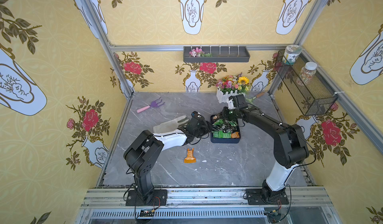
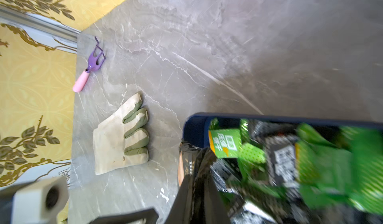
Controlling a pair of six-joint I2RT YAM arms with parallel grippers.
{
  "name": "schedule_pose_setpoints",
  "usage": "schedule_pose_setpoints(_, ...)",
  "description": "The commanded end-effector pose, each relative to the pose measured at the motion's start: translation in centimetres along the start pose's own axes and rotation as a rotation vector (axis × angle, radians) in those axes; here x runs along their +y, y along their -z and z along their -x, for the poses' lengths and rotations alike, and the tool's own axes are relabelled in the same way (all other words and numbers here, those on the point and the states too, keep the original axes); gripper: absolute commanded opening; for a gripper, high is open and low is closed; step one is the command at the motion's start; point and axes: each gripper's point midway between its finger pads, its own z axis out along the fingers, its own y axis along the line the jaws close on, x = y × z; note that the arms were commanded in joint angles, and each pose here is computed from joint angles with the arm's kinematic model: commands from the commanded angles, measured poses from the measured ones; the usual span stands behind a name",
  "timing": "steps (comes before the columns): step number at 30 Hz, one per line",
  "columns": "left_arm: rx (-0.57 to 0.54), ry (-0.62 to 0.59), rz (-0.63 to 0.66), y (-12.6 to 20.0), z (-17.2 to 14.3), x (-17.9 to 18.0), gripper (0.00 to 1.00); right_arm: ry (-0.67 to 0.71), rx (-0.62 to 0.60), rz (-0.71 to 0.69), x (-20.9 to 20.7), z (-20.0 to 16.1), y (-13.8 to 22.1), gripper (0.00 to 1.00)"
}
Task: Take the cookies out of the storage box
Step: Pick up the cookie from the storage box, then adjust the storage box at the center of the board.
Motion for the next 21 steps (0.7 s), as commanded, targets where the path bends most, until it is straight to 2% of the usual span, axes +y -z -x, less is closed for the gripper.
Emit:
schedule_pose_setpoints(1, 0.030, -0.041, 0.108, -1.1, -0.2, 1.7, 0.55, -0.020, -0.056, 0.001, -0.6, 0.6, 2.4, 0.15)
schedule_pose_setpoints(7, 0.004, -0.088, 0.233, -2.4, 0.4, 2.6, 0.51, -0.060, -0.111, -0.028, -2.6, -0.4, 6.7, 0.15)
schedule_pose_setpoints(9, -0.008, -0.092, 0.277, -2.8, 0.7, 3.2, 0.46, -0.061, -0.122, -0.030, -2.6, -0.8, 7.8, 0.15)
schedule_pose_setpoints(11, -0.012, -0.100, 0.286, -3.2, 0.8, 3.3, 0.45, -0.062, -0.125, -0.034, -2.7, -1.3, 8.6, 0.15)
schedule_pose_setpoints(21, -0.091, -0.139, 0.350, -3.3, 2.7, 3.6, 0.15, -0.026, -0.073, 0.021, -0.8, -3.9, 10.8, 0.16)
